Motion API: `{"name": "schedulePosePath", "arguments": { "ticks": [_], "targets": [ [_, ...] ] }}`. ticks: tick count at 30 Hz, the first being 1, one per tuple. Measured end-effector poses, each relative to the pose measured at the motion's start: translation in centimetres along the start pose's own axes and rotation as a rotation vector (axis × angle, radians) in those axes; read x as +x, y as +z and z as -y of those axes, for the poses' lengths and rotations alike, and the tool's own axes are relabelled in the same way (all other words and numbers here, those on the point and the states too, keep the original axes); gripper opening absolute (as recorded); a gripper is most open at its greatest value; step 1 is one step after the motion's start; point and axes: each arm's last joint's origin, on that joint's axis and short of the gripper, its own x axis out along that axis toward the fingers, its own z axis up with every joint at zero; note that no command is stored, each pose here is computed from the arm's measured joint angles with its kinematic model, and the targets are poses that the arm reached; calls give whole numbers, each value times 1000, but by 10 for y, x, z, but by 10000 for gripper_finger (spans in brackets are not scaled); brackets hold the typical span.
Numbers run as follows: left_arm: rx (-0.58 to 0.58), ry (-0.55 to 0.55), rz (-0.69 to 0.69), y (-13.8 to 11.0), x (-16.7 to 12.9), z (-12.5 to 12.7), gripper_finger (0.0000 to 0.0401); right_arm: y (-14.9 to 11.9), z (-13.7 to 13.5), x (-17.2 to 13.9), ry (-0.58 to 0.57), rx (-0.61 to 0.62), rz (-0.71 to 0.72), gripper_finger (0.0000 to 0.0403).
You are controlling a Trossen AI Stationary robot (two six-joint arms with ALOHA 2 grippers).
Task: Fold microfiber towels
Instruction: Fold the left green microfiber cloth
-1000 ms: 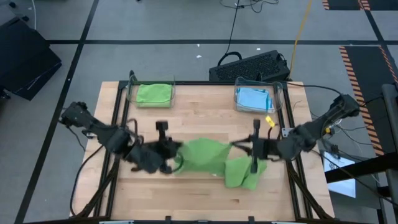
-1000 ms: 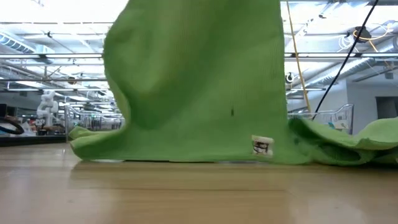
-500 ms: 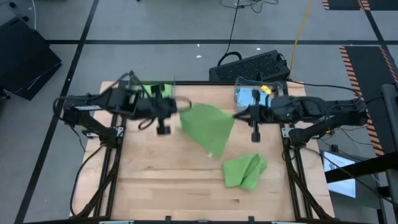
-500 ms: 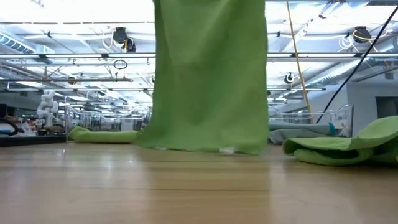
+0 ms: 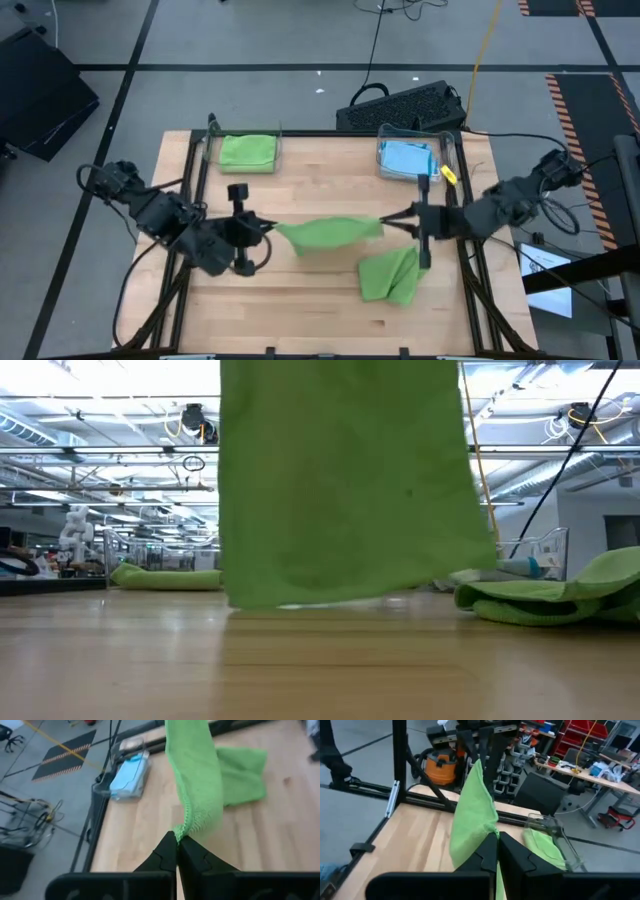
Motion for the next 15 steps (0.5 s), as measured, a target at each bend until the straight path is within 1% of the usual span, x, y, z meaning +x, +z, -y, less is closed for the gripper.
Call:
{"name": "schedulePosePath", "arguments": {
  "ticks": [4, 7, 9, 12, 15],
  "targets": [
    [-9, -38, 68, 3, -10, 13, 3, 10, -28, 8, 26, -13, -9, 3],
    [37, -78, 138, 8, -19, 23, 3, 20, -50, 13, 46, -59, -6, 3],
    [81, -93, 178, 10, -24, 28, 4, 30, -59, 14, 67, -94, 11, 3],
    [120, -58, 208, 12, -35, 27, 3, 43, -61, 11, 77, -135, 13, 2],
    [124, 38, 214, 13, -43, 16, 3, 47, -50, 8, 59, -143, -5, 2]
  ]
}}
